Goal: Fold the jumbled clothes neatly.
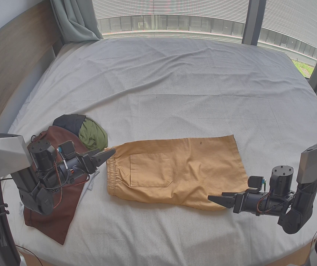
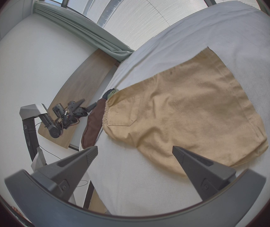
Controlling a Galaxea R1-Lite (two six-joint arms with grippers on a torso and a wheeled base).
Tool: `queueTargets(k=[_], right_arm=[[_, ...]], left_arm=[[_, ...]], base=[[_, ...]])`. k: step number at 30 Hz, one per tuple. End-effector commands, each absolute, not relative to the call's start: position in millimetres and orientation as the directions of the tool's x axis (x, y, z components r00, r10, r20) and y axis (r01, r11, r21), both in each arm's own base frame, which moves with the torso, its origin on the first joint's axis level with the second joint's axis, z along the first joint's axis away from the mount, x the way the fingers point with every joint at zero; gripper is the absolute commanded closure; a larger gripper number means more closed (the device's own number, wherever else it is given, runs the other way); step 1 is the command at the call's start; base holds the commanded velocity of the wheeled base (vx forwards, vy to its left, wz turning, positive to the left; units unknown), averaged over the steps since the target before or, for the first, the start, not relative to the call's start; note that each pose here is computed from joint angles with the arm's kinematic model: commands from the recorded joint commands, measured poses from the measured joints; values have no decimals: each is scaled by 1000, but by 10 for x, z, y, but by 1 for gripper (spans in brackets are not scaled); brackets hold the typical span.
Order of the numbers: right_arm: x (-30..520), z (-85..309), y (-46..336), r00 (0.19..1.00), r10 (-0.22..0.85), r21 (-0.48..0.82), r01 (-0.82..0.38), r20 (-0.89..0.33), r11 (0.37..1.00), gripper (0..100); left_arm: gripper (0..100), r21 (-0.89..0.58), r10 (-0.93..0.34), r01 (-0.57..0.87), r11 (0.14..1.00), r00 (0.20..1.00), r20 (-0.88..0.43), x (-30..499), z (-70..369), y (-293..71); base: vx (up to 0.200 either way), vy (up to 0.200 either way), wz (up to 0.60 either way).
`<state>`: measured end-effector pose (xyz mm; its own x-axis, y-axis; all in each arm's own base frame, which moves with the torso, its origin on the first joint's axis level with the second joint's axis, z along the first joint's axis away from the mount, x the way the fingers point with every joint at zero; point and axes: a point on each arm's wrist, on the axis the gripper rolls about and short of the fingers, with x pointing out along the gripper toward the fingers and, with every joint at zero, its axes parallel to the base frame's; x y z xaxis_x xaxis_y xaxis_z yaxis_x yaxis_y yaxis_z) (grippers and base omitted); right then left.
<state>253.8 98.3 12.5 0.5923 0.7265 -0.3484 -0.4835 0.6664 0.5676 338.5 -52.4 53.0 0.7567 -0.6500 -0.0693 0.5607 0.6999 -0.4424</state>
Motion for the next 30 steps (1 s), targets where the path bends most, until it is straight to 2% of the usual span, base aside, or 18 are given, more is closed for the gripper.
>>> queueTargets(k=[1,10,15,30], right_arm=[[2483,291,998,599,740,554,-520,-306,650,0],[2485,280,999,597,740,554,-520,-308,650,0],[2482,265,998,595,739,556,-516,-315,652,0],[2486,229,1000,591,738,556,-512,-324,655,0]], left_arm=[[0,-469,-649,535,703,752,-114,3408,342,-525],[0,-500,-642,495,710,747,-172,3424,107,-526],[0,-523,-642,461,717,729,-236,3382,-132,-536],[0,-561,-649,408,720,683,-335,3282,-492,-595]], base=[[0,0,0],[0,0,0],[0,0,0],[0,0,0]])
